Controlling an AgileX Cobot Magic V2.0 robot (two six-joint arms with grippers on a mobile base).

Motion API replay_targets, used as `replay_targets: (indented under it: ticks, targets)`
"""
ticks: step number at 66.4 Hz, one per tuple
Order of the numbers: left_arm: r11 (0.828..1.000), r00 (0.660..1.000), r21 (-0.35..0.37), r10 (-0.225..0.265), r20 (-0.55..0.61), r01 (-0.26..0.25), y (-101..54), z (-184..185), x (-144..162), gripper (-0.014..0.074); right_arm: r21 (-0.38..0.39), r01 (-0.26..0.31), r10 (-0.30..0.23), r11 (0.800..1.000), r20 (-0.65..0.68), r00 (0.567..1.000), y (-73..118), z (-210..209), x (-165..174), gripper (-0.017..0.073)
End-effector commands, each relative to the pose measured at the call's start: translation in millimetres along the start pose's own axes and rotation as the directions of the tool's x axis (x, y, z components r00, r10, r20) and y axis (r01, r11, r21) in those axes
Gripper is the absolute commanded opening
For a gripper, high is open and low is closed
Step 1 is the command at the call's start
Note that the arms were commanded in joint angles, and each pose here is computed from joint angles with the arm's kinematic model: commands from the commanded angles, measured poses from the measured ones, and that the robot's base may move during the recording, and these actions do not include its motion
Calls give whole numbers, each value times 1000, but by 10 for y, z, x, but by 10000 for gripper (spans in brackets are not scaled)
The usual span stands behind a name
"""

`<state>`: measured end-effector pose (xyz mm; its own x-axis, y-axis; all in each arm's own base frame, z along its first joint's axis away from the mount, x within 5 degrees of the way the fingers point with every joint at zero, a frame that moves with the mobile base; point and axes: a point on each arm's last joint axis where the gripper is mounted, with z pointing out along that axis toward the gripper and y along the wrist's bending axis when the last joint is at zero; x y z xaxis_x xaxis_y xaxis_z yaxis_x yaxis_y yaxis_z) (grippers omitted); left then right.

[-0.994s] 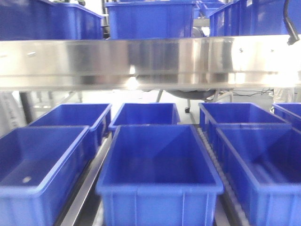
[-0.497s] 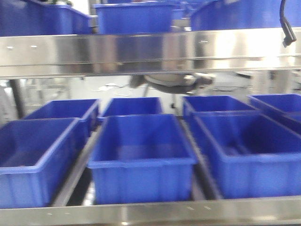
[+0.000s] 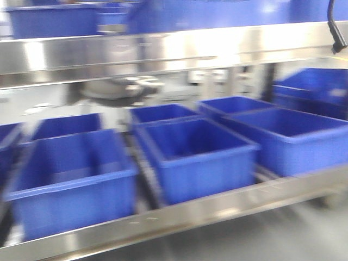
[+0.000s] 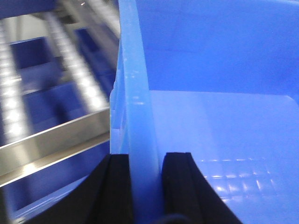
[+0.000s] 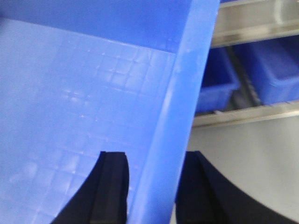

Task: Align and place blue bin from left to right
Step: 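Hold the blue bin with both grippers while the base backs away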

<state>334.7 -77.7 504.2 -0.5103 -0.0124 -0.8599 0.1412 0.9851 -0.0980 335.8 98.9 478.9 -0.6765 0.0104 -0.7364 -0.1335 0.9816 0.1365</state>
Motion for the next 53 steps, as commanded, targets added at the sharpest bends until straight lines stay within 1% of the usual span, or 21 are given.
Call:
replay_targets:
  ticks: [1,53]
  targets:
    - [999,993,41,2,114,-7,-51,-200,-121,-111,19,-8,6,1000,103,995,-33,-130,-93,-69]
    - [999,993,41,2,114,-7,-51,-200,-121,-111,19,-8,6,1000,103,995,-33,-130,-93,-69]
